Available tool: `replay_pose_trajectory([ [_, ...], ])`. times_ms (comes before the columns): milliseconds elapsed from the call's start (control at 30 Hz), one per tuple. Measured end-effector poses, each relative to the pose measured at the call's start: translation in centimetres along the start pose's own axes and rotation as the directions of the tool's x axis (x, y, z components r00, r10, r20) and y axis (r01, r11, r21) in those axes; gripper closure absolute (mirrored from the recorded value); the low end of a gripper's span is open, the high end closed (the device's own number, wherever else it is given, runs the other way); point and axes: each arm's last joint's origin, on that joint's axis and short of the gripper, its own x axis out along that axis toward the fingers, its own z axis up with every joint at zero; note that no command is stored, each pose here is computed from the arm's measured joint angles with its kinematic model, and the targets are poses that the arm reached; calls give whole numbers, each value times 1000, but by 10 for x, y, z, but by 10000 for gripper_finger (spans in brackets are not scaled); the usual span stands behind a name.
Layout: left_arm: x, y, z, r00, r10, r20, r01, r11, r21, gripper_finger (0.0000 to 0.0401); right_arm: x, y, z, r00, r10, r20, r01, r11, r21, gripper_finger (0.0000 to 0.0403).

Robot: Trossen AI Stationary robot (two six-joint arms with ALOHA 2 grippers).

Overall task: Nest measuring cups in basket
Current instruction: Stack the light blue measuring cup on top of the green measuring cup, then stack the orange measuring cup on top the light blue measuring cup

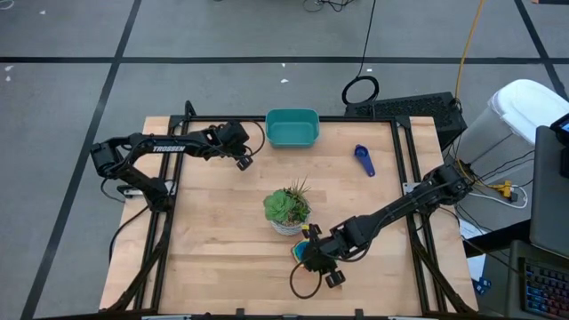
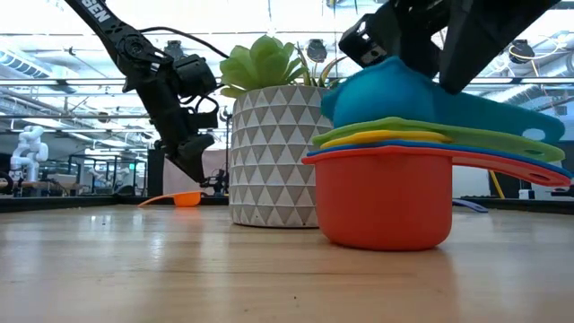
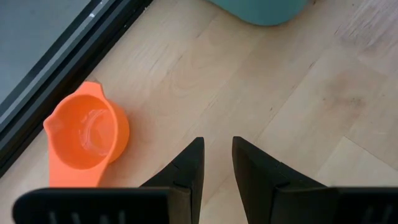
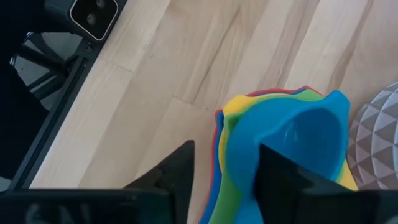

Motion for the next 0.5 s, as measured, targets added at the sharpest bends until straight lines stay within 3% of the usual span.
replay_pose_trajectory([
  [233,0,0,0,1000,-6,0,6,1000,1,313,1,-3,1,1000,-4,24,4,1000,9,228],
  [500,0,0,-1,1000,-10,-9,10,1000,24,313,-1,-8,-5,999,-43,-18,43,999,15,228],
])
